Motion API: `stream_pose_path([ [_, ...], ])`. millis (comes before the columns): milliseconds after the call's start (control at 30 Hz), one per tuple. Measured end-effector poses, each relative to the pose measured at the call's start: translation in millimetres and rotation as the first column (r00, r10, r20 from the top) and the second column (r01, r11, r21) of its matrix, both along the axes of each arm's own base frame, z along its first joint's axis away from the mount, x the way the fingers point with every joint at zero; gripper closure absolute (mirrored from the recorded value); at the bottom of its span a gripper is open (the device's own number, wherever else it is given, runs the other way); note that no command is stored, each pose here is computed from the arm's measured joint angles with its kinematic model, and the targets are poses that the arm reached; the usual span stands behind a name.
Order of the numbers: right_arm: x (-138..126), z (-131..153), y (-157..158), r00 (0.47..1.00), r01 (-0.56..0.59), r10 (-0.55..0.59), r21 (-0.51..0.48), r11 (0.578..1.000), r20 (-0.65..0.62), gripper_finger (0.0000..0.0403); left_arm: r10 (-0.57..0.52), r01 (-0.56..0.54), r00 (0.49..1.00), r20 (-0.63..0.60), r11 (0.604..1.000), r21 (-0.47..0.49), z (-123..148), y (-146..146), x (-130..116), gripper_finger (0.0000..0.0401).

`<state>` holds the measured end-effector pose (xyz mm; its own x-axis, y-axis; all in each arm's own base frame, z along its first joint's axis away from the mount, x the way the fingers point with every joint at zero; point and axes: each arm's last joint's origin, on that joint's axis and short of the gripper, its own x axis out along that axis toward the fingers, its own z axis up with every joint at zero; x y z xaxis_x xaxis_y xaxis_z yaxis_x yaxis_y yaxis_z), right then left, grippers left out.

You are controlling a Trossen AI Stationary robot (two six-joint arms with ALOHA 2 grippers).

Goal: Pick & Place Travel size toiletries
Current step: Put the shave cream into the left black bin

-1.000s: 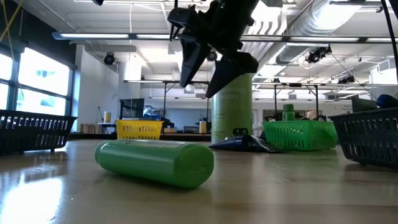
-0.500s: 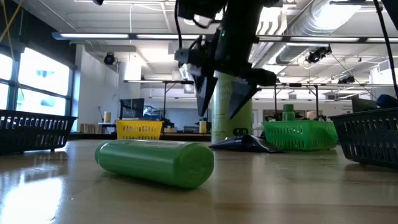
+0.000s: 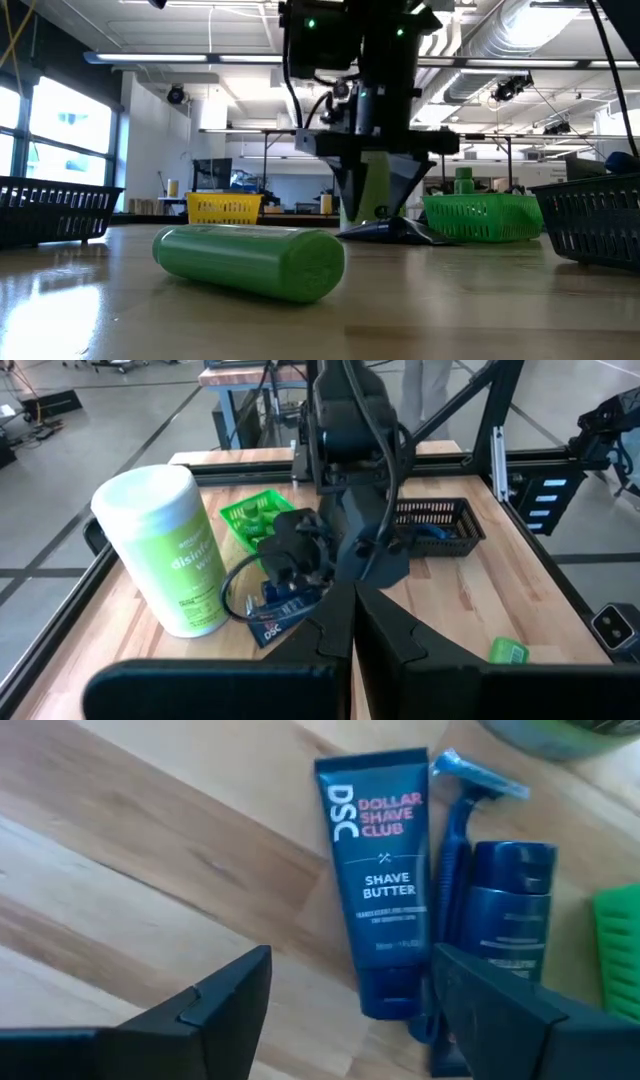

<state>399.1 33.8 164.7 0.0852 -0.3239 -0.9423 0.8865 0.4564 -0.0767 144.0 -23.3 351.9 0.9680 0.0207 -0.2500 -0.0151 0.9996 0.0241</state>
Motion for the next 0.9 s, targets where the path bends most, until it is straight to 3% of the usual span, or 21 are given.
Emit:
stream_pose_path([
  [400, 0.0, -10.3, 0.0, 1.000, -0.014, 0.015, 0.037, 0.999, -0.022, 0.0141, 0.000, 0.000, 1.000, -0.024, 1.000, 0.006, -2.4, 0.1, -0.6, 0.0395],
  [600, 7.5, -10.0, 2.0, 0.997, -0.063, 0.060, 0.074, 0.995, 0.044, 0.0141, 0.000, 0.000, 1.000, -0.025, 1.000, 0.007, -2.4, 0.2, -0.6, 0.0395],
  [900, 10.7, -9.7, 0.3, 0.996, -0.004, -0.005, 0.095, 0.995, 0.090, 0.0141, 0.000, 0.000, 1.000, -0.025, 1.000, 0.007, -2.4, 0.1, -0.6, 0.0395],
])
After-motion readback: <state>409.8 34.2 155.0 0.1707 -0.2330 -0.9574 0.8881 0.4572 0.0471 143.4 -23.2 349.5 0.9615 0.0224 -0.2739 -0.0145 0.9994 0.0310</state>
